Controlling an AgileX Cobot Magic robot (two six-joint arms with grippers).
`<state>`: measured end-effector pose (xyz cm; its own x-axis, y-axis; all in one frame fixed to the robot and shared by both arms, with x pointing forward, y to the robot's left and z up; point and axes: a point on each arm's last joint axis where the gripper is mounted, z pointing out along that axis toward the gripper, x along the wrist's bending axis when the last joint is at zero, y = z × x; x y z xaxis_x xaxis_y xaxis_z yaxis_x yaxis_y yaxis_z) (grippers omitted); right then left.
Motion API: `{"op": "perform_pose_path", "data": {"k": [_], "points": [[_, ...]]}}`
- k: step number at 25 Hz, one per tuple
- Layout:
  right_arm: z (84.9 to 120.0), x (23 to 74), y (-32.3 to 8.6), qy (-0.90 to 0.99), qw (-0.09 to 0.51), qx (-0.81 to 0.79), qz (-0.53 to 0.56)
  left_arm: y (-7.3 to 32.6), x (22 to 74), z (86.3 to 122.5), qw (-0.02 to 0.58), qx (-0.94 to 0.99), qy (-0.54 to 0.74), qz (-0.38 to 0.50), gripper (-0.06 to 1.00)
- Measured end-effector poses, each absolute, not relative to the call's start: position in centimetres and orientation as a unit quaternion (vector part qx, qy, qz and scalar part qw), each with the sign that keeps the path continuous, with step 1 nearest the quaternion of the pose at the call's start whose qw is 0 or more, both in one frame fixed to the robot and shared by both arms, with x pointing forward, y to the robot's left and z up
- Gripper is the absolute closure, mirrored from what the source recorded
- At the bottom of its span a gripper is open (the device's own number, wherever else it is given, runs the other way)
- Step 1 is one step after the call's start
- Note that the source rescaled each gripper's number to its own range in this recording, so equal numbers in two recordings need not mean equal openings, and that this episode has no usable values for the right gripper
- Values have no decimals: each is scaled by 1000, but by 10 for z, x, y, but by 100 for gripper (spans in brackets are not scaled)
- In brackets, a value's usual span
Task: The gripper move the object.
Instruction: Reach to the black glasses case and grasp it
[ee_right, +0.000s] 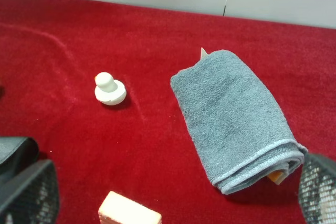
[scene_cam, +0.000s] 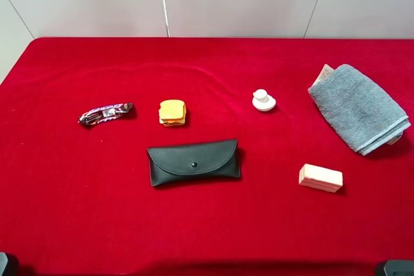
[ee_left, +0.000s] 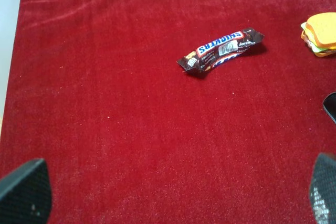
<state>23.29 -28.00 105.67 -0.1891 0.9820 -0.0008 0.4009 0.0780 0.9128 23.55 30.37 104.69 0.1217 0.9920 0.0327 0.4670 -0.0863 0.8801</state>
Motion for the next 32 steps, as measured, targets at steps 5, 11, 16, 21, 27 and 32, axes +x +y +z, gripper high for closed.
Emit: {"op": "perform_pose_path", "data": {"k": [5, 11, 16, 21, 27, 32], "points": [[1057, 233, -280, 647, 346, 534, 420, 304, 236, 1047, 375, 648, 563, 350, -6], [1057, 233, -280, 647, 346, 534, 420, 304, 236, 1047, 375, 648, 563, 350, -6], [1057, 233, -280, 647, 346, 534, 420, 304, 236, 1047, 375, 648, 563, 350, -6], [1057, 233, -280, 647, 346, 534, 420, 302, 235, 1047, 380, 653, 557, 345, -6], [1057, 233, -280, 647, 346, 534, 420, 302, 235, 1047, 379, 654, 556, 345, -6], [1057, 233, -280, 647, 346, 534, 420, 302, 235, 1047, 378, 655, 555, 346, -6]]}}
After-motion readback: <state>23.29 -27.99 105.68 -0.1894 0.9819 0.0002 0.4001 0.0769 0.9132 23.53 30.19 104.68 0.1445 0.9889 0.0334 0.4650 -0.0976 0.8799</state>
